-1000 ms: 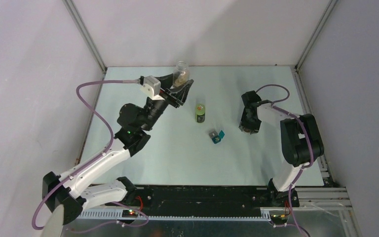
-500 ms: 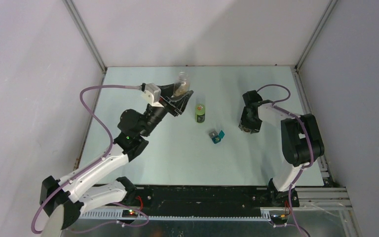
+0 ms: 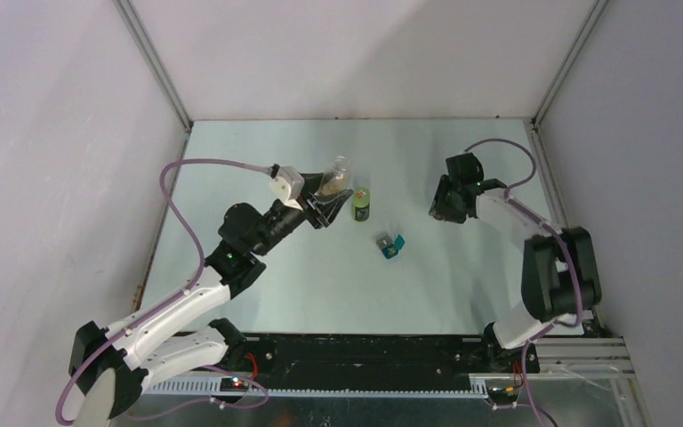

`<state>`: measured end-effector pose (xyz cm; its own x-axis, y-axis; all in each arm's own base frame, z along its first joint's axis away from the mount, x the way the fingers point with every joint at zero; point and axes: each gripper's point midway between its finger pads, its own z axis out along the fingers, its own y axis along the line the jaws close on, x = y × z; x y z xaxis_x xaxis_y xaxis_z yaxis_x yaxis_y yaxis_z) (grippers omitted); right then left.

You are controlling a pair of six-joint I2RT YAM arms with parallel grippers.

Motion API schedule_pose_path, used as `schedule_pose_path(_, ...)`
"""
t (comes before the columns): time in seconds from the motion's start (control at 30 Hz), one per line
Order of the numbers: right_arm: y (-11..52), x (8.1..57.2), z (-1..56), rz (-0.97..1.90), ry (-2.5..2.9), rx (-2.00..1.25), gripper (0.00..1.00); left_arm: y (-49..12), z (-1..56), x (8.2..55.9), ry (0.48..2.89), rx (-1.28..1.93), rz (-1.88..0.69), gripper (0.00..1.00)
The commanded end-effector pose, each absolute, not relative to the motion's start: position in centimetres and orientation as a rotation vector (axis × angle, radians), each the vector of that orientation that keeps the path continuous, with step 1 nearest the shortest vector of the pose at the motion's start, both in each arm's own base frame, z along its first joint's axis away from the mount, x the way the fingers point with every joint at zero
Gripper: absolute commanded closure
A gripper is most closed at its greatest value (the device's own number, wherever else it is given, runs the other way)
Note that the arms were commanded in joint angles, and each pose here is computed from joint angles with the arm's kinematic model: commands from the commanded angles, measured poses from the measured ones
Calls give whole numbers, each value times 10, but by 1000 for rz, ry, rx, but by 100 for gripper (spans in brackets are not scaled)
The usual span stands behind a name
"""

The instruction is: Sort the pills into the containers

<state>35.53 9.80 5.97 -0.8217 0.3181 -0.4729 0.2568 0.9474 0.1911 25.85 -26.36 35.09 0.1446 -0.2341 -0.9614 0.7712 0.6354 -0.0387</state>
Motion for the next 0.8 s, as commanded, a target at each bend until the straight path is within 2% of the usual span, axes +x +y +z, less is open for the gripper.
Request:
schedule_pose_path(0.0, 139, 378, 161, 515, 2333, 259, 61, -271, 346, 248, 1243, 687, -766, 100)
schedule_pose_path(0.1, 166, 370, 219, 723, 2220, 90, 61, -277, 328, 247, 1308, 796, -747, 100)
schedule_pose_path(0.23, 207, 333, 284, 1052, 2080, -220, 61, -286, 318, 241, 1317, 894, -768, 100)
schedule_pose_path(0.33, 222, 308, 326, 1162, 1956, -395, 61, -294, 313, 241, 1337, 950, -786, 100)
schedule_pose_path(0.57, 240, 262, 367, 1200, 1763, -667, 61, -306, 306, 236, 1355, 1017, -852, 100)
schedule_pose_path(0.77, 249, 239, 371, 1252, 1772, -789, 61, -305, 301, 234, 1341, 1071, -826, 100)
